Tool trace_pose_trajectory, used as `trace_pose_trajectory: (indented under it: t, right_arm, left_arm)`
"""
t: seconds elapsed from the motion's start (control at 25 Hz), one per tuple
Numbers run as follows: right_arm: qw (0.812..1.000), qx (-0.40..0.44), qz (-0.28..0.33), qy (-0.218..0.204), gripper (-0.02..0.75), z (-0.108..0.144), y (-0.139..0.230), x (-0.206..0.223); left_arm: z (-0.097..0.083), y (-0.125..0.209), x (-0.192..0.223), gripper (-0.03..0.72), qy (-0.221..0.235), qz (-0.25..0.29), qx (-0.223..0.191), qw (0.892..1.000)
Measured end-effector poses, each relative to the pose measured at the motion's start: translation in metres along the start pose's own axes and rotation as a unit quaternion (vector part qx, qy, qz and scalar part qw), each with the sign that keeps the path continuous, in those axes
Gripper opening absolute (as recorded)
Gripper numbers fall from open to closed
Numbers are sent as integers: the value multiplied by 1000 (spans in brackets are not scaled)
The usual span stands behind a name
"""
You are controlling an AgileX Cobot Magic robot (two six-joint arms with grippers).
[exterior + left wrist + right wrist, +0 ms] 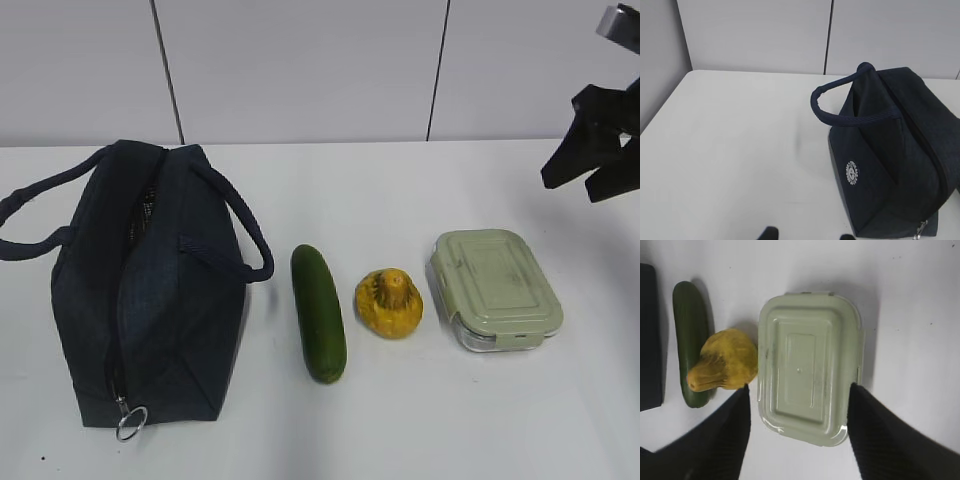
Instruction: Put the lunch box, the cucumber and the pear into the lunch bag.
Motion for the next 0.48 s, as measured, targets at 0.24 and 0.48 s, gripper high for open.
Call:
trace_pose_trajectory:
  t: [0.24, 0.48]
  right_arm:
    - [997, 19, 39, -66, 471, -21, 0, 14]
    - [992, 22, 47, -116, 463, -20, 1, 33]
  left_arm:
    - [0, 0, 0, 238, 0, 0, 0, 1000]
    - [0, 0, 0, 238, 0, 0, 0, 1000]
Point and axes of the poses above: a point on each arm's last joint axis where the gripper is mounted, x pointing out along that axis toward the gripper, z along the wrist's bending axis when the last joint is at zero, y = z × x, the point moved 7 cm from there along x, pointing out along that axis toward the gripper, and after that the axes turned 11 degrees about x, right-handed, at the moved point
